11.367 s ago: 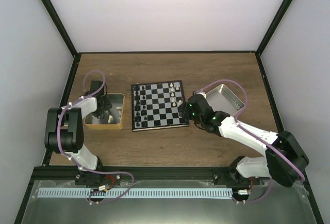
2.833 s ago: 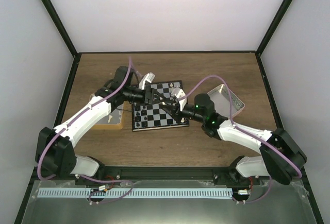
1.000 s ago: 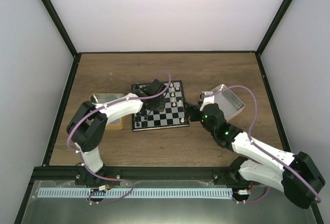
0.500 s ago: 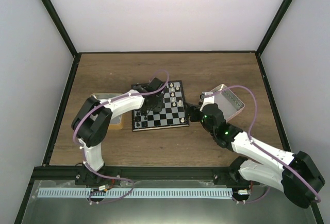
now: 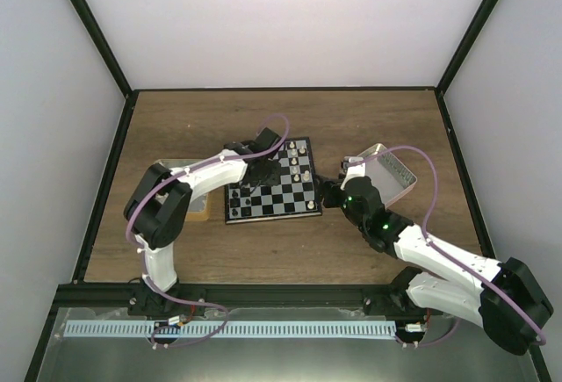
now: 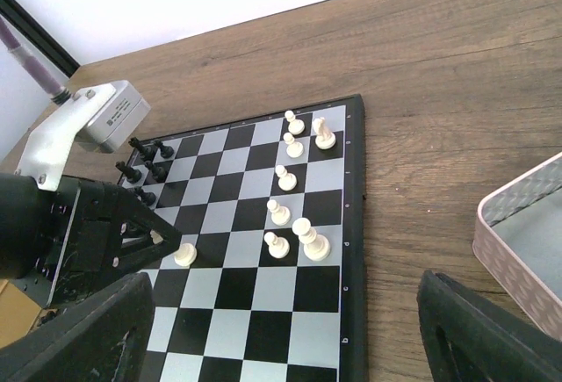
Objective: Set up the chess pieces on the board
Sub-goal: Pick up the chess piece from the chessboard, then place the chess piece on the chessboard.
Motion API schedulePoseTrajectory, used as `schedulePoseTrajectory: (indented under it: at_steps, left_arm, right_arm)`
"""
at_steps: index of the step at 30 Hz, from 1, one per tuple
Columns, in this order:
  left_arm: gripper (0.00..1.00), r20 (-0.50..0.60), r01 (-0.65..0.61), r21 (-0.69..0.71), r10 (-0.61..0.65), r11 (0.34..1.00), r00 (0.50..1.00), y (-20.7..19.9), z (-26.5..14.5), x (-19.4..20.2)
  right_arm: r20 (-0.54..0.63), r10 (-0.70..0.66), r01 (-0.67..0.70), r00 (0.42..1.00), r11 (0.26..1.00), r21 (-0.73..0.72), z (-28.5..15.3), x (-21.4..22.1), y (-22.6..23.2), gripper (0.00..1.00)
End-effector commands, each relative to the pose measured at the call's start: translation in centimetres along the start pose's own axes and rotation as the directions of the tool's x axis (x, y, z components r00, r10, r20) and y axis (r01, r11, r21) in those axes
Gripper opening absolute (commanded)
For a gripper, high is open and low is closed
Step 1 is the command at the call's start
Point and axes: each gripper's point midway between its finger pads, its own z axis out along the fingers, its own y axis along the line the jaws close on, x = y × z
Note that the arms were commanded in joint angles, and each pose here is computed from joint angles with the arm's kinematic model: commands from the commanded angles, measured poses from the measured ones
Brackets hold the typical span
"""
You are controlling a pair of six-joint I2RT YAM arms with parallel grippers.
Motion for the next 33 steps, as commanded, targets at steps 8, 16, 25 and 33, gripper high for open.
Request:
schedulePoseTrajectory:
  at_steps: [8,16,25,33]
  left_arm:
    - [0.12,0.031,-0.011,0.033,0.01,0.999,0.999,-1.0,-1.7,-1.6]
    - [0.13,0.122,-0.069,0.133,0.053,0.989,0.991,-5.8,-4.5,-5.3]
    - [0.14,0.105,-0.115,0.121,0.103,0.986,0.989,-9.1,-2.0,-7.3]
    - [0.14,0.049,-0.143,0.089,0.139,0.986,0.989,-9.9,0.5,-7.5]
  right_arm:
    - [0.109,0.038,-0.044,0.993,0.998,0.053,-1.5,-3.6,-0.4,0.84]
    - [0.252,0.113,-0.155,0.961,0.976,0.154,-4.9,-6.3,-3.2,0.83]
    - [0.28,0.124,-0.175,0.952,0.971,0.163,-6.2,-6.5,-3.9,0.84]
    - [0.265,0.121,-0.17,0.957,0.971,0.17,-6.0,-6.1,-4.1,0.84]
